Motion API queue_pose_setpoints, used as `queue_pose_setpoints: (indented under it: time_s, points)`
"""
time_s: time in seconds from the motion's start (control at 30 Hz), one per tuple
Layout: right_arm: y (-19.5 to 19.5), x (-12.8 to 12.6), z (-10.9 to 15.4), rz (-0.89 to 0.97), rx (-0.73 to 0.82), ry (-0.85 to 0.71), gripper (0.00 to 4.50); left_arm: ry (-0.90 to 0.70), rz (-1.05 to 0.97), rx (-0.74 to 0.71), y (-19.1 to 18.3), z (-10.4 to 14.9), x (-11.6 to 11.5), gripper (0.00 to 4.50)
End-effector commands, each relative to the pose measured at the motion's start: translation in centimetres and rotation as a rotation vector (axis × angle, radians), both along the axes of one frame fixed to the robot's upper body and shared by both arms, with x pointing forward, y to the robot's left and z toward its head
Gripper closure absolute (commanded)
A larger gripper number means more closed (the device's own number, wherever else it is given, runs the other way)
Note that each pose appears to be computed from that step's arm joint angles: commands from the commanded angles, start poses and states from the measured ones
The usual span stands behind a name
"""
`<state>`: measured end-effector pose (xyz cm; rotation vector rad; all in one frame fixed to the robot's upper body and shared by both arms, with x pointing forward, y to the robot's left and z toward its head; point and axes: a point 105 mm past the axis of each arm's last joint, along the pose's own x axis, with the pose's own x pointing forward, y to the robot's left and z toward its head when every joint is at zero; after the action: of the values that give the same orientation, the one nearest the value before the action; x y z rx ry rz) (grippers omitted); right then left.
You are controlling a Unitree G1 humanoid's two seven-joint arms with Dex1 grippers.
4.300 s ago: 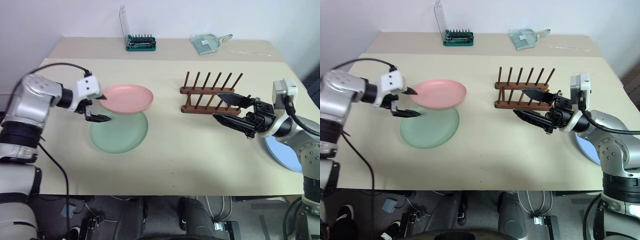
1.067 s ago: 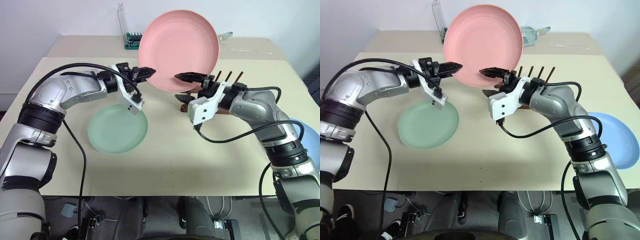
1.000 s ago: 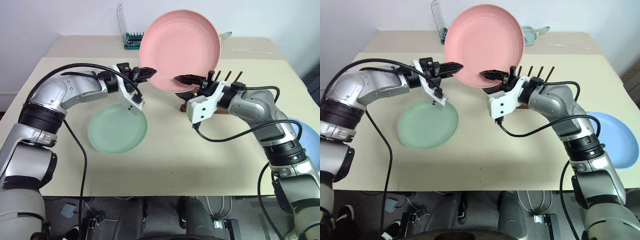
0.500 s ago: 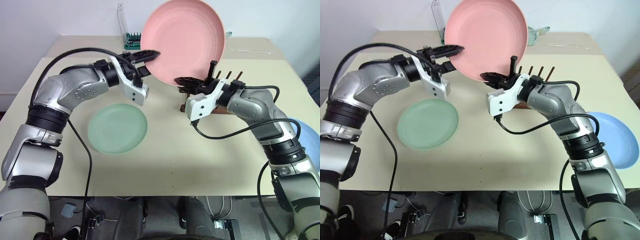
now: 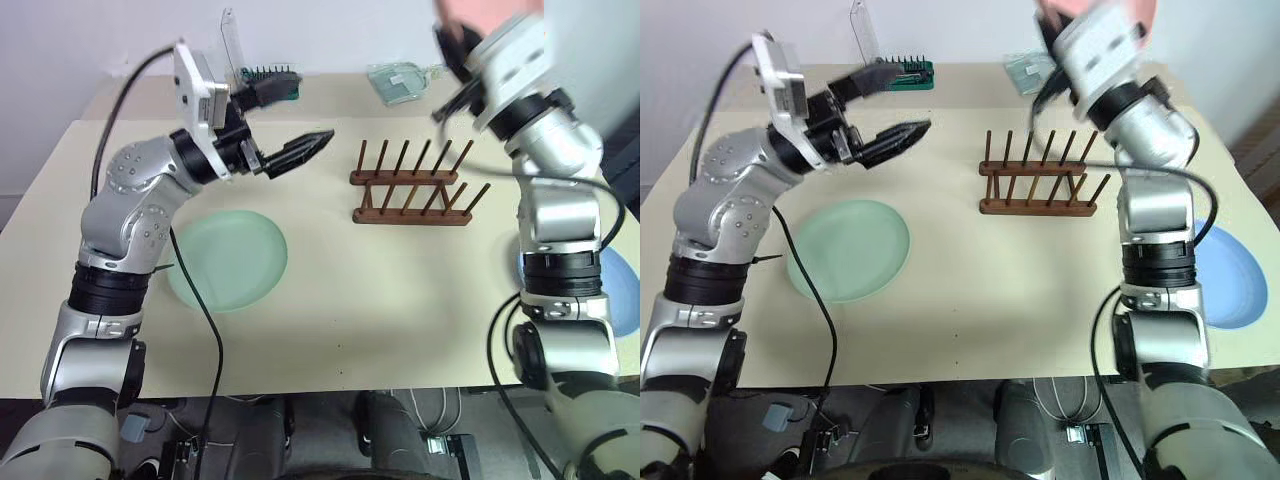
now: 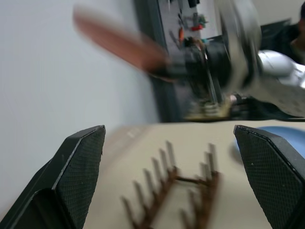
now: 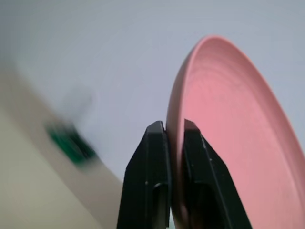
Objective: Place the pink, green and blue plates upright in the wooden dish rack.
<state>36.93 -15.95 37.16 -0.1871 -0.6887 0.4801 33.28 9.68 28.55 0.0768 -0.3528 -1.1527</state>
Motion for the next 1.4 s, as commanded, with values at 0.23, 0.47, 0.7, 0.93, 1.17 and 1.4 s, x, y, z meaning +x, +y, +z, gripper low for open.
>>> queue_pose_setpoints:
  time_s: [0.23, 0.47, 0.7, 0.93, 1.17, 1.4]
  points:
    - [-7.8, -2.1, 5.1, 0.334, 0.638, 0.334, 4.50, 0.112, -0.073, -0.075, 1.6, 0.9, -1.2, 0.07]
    - [-11.5, -0.6, 1.7, 0.307, 0.826, 0.580, 4.50, 0.097, -0.076, -0.040, 2.1, 0.3, -1.4, 0.07]
    - [-12.7, 0.1, -2.6, 0.275, 0.861, 0.732, 4.50, 0.125, -0.087, -0.010, 1.9, -0.8, -1.6, 0.07]
    - [-12.2, -0.7, -2.1, 0.341, 0.849, 0.708, 4.50, 0.122, -0.080, -0.008, 2.0, -0.7, -1.6, 0.07]
    - [-11.5, -1.9, 0.2, 0.392, 0.806, 0.645, 4.50, 0.128, -0.089, -0.006, 1.8, -0.8, -1.7, 0.07]
    - [-10.8, -2.2, -1.0, 0.444, 0.761, 0.704, 4.50, 0.133, -0.104, -0.004, 1.6, -0.9, -1.8, 0.07]
